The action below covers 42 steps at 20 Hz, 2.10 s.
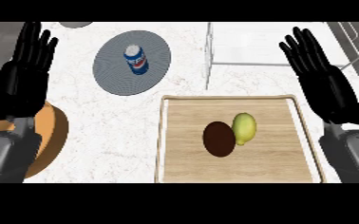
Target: Pick the cupcake from the tray and place it in the tiered shelf
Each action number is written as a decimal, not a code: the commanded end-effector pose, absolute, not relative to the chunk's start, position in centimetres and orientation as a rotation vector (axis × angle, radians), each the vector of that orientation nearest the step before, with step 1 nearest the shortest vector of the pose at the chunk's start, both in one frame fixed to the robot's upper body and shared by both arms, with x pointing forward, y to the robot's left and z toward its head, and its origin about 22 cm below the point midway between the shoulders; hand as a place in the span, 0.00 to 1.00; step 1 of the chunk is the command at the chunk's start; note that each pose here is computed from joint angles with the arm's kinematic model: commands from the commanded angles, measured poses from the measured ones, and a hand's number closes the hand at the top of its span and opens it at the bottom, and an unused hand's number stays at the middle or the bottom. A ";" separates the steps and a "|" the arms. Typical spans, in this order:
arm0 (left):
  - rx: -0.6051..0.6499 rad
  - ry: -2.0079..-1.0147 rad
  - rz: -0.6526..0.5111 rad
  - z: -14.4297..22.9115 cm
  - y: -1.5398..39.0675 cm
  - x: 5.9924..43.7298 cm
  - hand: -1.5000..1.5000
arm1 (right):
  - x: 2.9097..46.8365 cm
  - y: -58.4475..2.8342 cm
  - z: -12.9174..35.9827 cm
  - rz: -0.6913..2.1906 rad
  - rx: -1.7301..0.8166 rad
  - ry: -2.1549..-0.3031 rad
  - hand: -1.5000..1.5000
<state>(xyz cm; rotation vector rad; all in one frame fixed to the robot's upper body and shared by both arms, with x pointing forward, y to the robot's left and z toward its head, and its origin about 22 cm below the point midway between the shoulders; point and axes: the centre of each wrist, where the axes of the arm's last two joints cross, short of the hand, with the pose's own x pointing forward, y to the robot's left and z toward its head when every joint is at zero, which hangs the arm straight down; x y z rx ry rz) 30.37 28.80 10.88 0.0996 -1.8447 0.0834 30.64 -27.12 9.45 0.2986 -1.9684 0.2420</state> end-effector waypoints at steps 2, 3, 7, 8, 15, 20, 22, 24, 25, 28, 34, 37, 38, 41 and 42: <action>0.130 -1.633 0.071 8.0 30.0 28.9 0.50 | 31.2 -29.7 10.2 0.326 0.253 -1.996 1.00; 0.124 -1.521 0.067 4.6 29.6 28.2 0.50 | 32.5 -30.9 12.6 0.357 0.211 -2.001 1.00; 0.131 -1.245 0.064 -0.1 30.2 26.0 0.50 | 31.4 -35.9 14.1 0.748 -0.356 -1.766 1.00; 0.077 -1.193 0.036 -1.1 28.8 25.7 0.50 | 31.8 -35.3 11.2 0.678 -0.330 -1.679 1.00; 0.082 -1.116 0.039 -2.7 28.9 24.2 0.50 | 32.9 -36.7 7.0 0.688 0.047 -1.668 0.00; 0.105 -1.096 0.060 -3.2 29.8 24.9 0.50 | 33.9 -36.2 10.1 0.892 0.175 -1.598 0.00; 0.090 -1.100 0.046 -3.8 27.9 24.0 0.50 | 34.5 -34.4 13.4 0.970 0.193 -1.581 0.00; 0.104 -1.113 0.064 -2.0 29.1 25.6 0.50 | 32.5 -33.7 13.2 1.048 0.227 -1.531 0.00; 0.095 -1.130 0.052 -2.6 30.0 24.9 0.50 | 32.3 -32.4 13.2 1.072 0.210 -1.511 0.00; 0.113 -1.101 0.046 -3.2 29.9 24.6 0.50 | 31.9 -30.8 16.6 1.157 0.112 -1.475 0.00; 0.095 -1.098 0.047 -3.0 28.9 23.4 0.50 | 29.5 -23.6 17.7 1.128 -0.036 -1.412 0.00; 0.084 -1.115 0.044 -2.0 30.4 24.6 0.50 | 29.4 -19.6 17.9 1.114 -0.098 -1.382 0.00; 0.103 -1.103 0.058 -2.5 28.8 25.1 0.50 | 28.1 -21.7 18.6 1.140 -0.143 -1.376 0.00; 0.083 -1.121 0.035 -2.4 28.1 25.5 0.50 | 29.4 -16.1 17.3 1.168 -0.211 -1.322 0.00; 0.097 -1.100 0.032 -3.1 28.1 26.1 0.50 | 28.0 -17.4 18.3 1.165 -0.208 -1.310 0.00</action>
